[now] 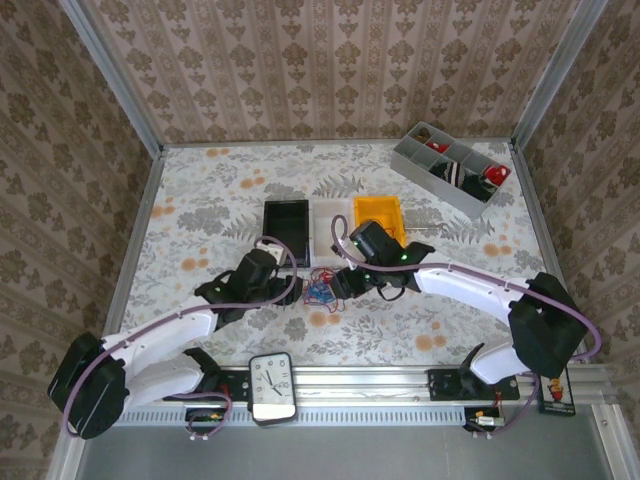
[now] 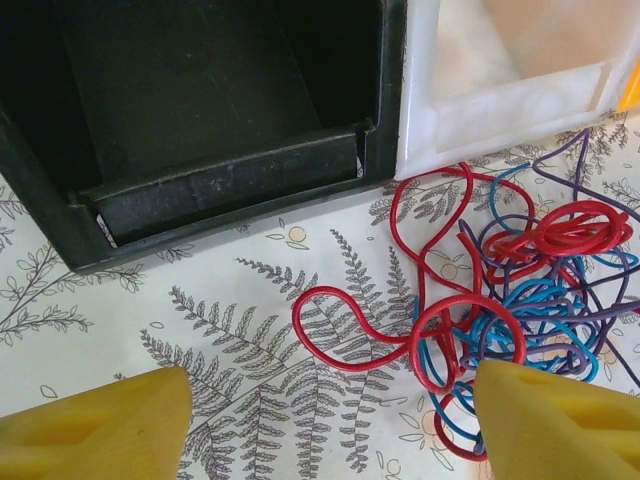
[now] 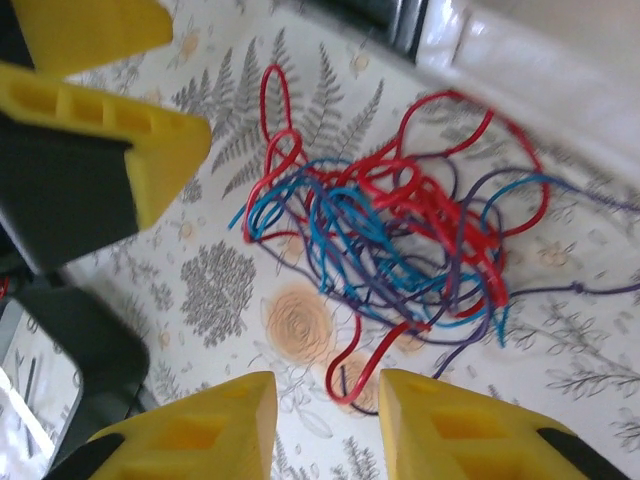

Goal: Untangle the cables

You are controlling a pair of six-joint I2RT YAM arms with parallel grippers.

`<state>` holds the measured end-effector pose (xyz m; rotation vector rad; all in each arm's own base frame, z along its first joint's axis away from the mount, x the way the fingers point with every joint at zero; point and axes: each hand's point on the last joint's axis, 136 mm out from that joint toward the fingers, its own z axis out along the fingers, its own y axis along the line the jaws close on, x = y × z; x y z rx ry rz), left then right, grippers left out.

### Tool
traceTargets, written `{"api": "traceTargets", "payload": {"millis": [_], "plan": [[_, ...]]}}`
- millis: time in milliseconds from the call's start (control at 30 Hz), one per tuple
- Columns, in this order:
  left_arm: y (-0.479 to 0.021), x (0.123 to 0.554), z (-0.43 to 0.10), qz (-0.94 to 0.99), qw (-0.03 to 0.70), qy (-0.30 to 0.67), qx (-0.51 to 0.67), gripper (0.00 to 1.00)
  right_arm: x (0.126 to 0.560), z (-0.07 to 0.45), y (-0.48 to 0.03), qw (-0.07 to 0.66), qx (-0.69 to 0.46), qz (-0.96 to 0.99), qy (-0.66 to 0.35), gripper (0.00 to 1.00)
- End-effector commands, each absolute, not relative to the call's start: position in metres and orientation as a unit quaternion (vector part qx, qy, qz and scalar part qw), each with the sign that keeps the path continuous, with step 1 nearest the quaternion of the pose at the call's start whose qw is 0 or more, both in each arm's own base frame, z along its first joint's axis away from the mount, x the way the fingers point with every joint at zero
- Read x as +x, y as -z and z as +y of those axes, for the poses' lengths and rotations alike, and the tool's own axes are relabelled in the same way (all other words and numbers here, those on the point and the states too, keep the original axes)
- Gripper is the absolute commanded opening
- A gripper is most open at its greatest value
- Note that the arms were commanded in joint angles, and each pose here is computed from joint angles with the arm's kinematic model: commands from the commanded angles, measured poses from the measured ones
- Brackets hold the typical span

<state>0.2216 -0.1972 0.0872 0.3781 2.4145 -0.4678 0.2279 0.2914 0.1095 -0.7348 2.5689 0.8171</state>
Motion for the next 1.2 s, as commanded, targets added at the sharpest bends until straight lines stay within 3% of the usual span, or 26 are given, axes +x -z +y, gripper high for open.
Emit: {"api": "traceTargets", "payload": {"millis": [0,200,500,567,733,967,1100,1167], "plan": [[-0.088,0.221,-0.202,0.921,0.312,0.187,0.143,0.73,0.207,0.297,-0.094,0.119,-0.285,0.899,-0.310,0.31],[-0.088,0.226,-0.208,0.923,0.305,0.179,0.149,0.74,0.208,0.298,-0.075,0.083,-0.279,0.911,-0.292,0.33],[-0.093,0.223,-0.215,0.922,0.304,0.175,0.165,0.74,0.214,0.299,-0.064,0.096,-0.279,0.911,-0.289,0.35],[-0.093,0.222,-0.217,0.922,0.303,0.173,0.170,0.75,0.217,0.302,-0.062,0.092,-0.281,0.911,-0.288,0.32],[-0.099,0.226,-0.226,0.917,0.307,0.175,0.187,0.76,0.226,0.302,-0.069,0.115,-0.280,0.908,-0.290,0.10],[-0.104,0.236,-0.254,0.901,0.301,0.174,0.261,0.76,0.214,0.284,-0.085,0.121,-0.263,0.899,-0.328,0.05],[-0.101,0.239,-0.274,0.891,0.285,0.182,0.304,0.69,0.209,0.277,-0.082,0.110,-0.247,0.903,-0.333,0.05],[-0.096,0.238,-0.284,0.887,0.270,0.192,0.323,0.55,0.211,0.274,-0.081,0.109,-0.239,0.907,-0.330,0.05]]}}
